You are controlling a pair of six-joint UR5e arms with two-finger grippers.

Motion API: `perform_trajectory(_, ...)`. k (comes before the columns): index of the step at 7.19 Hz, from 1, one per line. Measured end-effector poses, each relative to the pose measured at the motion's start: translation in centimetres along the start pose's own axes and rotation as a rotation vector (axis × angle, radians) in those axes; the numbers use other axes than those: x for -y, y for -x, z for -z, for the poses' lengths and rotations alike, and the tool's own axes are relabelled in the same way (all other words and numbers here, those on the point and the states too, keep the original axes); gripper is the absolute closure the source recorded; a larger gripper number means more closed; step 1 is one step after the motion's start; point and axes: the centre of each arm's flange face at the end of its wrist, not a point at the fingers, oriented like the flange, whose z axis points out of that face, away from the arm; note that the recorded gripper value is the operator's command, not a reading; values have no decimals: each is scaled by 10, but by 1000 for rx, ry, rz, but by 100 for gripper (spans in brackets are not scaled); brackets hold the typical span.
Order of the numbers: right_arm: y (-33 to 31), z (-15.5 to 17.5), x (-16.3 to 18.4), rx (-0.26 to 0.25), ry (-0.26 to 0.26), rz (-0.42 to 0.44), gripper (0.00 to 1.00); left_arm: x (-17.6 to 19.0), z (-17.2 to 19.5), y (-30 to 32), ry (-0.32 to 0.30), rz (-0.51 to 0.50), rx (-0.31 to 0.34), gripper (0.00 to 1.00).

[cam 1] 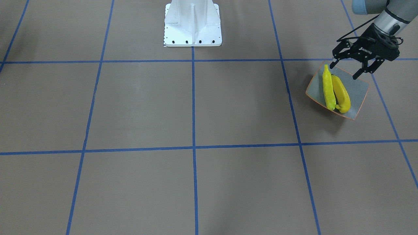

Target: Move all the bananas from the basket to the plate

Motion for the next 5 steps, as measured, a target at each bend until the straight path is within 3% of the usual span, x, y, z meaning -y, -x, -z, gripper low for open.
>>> perform_trajectory(2,3,-3,1,-2,3,20,35,0,0,0,0,0,0,0)
perform_trajectory(4,4,-3,0,-12,-10,41,100,0,-1,0,0,1,0,0)
perform_trajectory(5,5,-2,1,-15,-16,51,100,1,-1,0,-1,1,-1,0)
